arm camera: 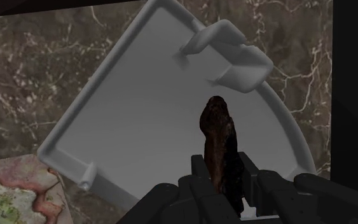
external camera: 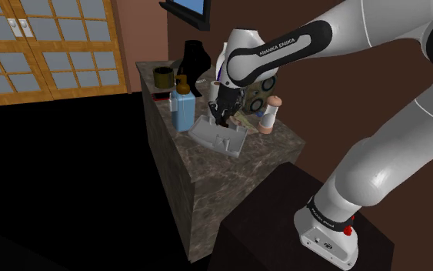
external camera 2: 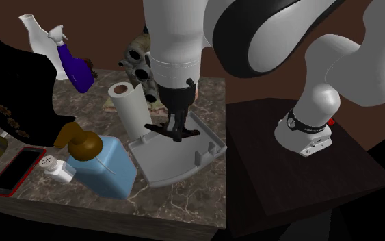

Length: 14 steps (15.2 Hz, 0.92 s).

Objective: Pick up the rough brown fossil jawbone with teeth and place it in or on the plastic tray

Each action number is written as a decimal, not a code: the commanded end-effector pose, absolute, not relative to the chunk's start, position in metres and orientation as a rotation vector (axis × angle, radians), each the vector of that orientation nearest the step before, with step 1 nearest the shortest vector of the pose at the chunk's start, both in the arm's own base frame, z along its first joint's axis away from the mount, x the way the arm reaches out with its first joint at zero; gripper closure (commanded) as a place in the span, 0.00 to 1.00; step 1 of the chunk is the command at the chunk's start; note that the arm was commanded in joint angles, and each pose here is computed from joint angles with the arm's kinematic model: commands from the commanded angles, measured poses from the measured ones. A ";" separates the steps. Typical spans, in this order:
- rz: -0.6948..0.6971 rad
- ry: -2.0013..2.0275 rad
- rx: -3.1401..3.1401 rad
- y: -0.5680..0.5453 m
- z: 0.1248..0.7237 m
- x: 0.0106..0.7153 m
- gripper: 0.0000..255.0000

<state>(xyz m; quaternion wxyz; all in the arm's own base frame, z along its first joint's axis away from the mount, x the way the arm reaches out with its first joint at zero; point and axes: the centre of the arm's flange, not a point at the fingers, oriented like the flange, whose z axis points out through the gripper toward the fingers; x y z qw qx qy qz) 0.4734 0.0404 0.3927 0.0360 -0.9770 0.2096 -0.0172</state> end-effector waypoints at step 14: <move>-0.053 0.644 -3.001 0.037 0.442 0.471 0.00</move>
